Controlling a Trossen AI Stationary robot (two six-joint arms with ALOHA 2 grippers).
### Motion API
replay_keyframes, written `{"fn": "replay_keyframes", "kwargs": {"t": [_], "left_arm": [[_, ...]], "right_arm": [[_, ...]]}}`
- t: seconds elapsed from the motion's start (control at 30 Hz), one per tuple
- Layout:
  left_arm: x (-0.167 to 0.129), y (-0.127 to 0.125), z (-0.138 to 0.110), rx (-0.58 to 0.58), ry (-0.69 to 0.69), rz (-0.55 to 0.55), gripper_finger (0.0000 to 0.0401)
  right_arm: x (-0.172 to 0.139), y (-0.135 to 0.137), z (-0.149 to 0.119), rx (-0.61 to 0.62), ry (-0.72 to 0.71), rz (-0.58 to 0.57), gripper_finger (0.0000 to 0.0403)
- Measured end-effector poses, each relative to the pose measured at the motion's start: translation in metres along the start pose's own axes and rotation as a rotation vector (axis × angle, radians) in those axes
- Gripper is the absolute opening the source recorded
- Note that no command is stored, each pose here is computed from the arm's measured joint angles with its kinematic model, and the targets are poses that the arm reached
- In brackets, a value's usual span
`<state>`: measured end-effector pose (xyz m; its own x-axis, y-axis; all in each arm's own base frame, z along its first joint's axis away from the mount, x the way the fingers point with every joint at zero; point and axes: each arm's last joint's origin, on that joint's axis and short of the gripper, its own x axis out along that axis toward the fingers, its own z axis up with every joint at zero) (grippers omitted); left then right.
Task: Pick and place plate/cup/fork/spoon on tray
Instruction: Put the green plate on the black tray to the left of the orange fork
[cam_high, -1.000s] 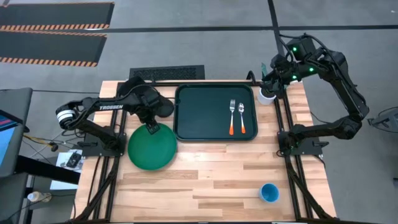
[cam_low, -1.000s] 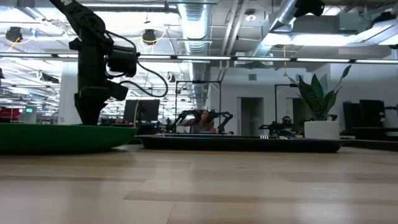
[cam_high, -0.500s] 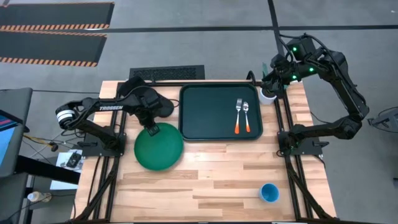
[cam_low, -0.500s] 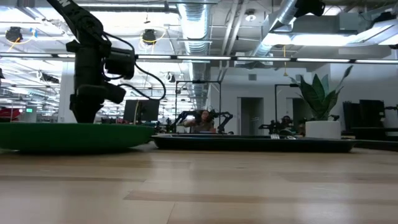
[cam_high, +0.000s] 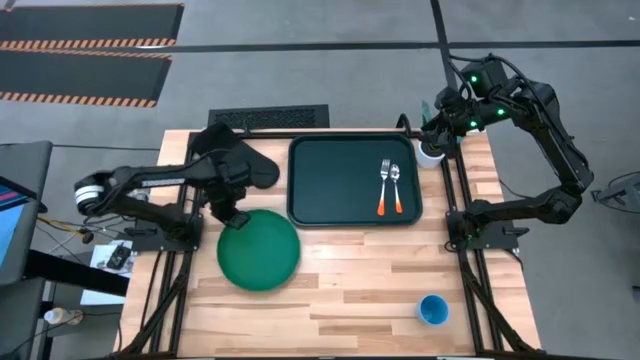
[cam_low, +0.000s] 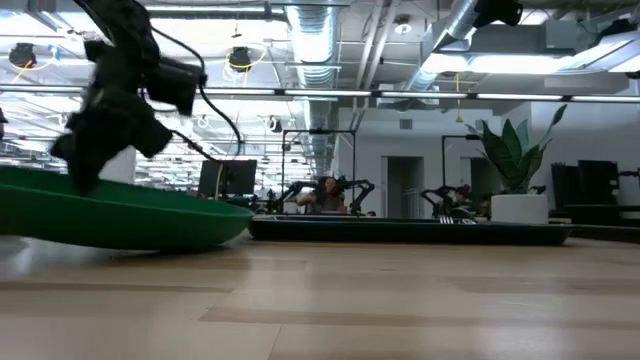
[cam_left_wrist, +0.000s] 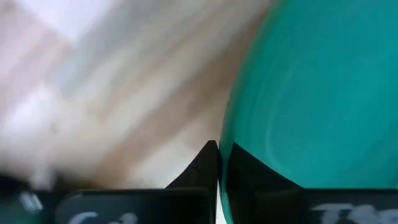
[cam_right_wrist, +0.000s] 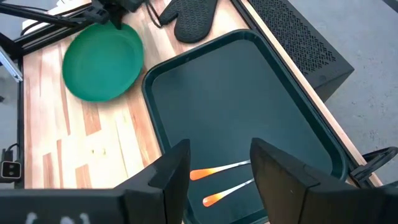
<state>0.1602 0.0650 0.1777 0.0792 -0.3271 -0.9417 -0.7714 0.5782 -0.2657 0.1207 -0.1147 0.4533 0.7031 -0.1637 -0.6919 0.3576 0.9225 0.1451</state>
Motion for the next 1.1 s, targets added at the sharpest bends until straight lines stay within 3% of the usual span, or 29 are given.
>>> {"fn": "replay_keyframes", "kwargs": {"t": [0.1,0.27,0.4,0.5,0.87,1.1], "left_arm": [[-0.016,-0.004,-0.014,-0.094,-0.036,-0.056,0.0],[-0.06,-0.017,-0.026,-0.258,-0.287,-0.191,0.0],[-0.083,-0.02,-0.02,-0.443,-0.565,-0.236,0.0],[-0.086,-0.023,-0.006,-0.521,-0.682,-0.248,0.0],[-0.038,-0.043,0.074,-0.585,-0.671,-0.24,0.0],[-0.011,-0.049,0.103,-0.607,-0.622,-0.292,0.0]], "right_arm": [[0.0,0.0,0.0,0.0,0.0,0.0,0.0188],[0.0,0.0,0.0,-0.002,0.0,0.0,0.0184],[0.0,0.0,0.0,-0.002,0.0,0.0,0.0182],[0.0,0.0,0.0,-0.002,0.0,-0.001,0.018],[0.0,0.0,0.0,-0.002,0.001,-0.001,0.0176],[0.0,0.0,0.0,-0.002,0.001,-0.001,0.0176]]}}
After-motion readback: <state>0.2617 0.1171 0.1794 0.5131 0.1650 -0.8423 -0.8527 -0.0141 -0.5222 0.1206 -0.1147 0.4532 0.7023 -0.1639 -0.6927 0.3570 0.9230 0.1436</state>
